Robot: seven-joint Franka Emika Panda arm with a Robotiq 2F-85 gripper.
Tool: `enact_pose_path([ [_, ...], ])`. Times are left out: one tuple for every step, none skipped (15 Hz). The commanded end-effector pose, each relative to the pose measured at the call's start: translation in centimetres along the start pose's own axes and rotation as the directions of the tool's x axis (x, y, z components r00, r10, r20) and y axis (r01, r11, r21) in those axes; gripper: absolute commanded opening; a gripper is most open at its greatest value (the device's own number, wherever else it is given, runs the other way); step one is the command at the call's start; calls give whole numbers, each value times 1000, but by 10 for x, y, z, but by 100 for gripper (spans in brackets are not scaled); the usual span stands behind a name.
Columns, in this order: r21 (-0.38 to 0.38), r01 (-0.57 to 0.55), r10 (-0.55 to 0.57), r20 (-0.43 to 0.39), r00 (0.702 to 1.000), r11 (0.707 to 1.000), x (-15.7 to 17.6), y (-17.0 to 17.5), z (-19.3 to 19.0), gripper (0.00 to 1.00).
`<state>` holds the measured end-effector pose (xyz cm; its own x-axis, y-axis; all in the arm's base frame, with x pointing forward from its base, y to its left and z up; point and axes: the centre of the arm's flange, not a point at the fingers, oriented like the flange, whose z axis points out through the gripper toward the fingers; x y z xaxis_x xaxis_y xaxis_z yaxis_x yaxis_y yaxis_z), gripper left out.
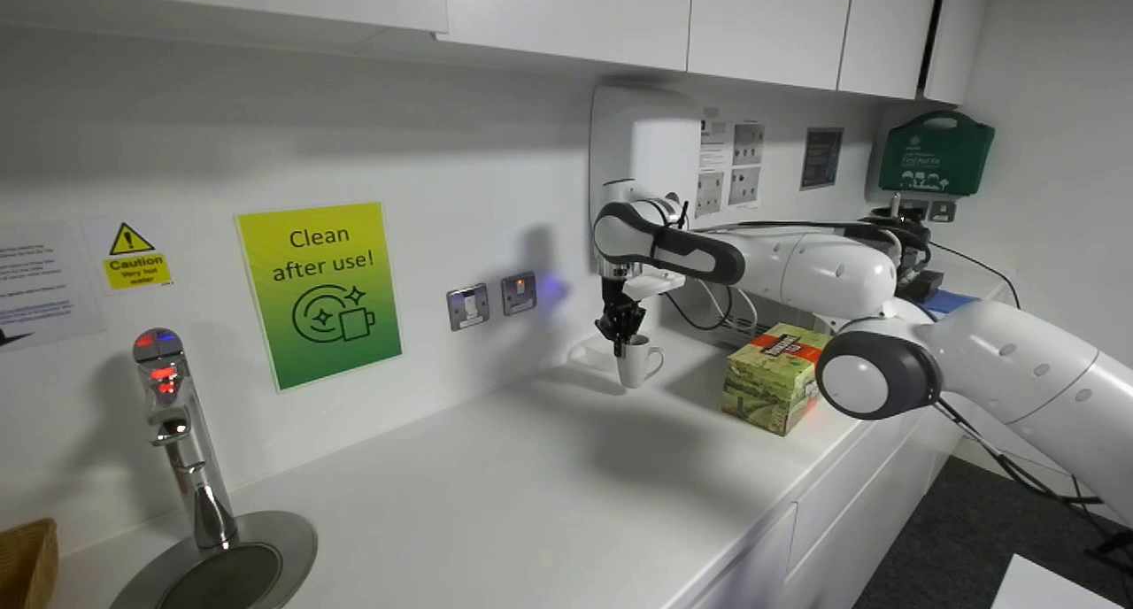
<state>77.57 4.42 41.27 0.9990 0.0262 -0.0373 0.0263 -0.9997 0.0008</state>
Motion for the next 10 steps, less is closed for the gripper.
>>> enact_pose_path([
  [-25,-28,27,-55,998,999,-35,-2,6,2],
  [-20,-30,29,-64,998,999,-34,-2,6,2],
  [-17,-34,32,-74,997,999,-33,-1,5,2],
  [-14,-39,38,-82,996,999,-32,0,5,2],
  [-11,-46,45,-88,995,999,-30,2,4,2],
  [-7,-53,52,-95,994,999,-29,4,3,2],
  [-6,-62,61,-100,993,998,-28,6,2,2],
  [-3,-71,70,-103,992,997,-28,9,2,2],
  [0,-79,79,-104,991,997,-28,11,2,2],
  [2,-88,88,-106,990,996,-28,14,1,2],
])
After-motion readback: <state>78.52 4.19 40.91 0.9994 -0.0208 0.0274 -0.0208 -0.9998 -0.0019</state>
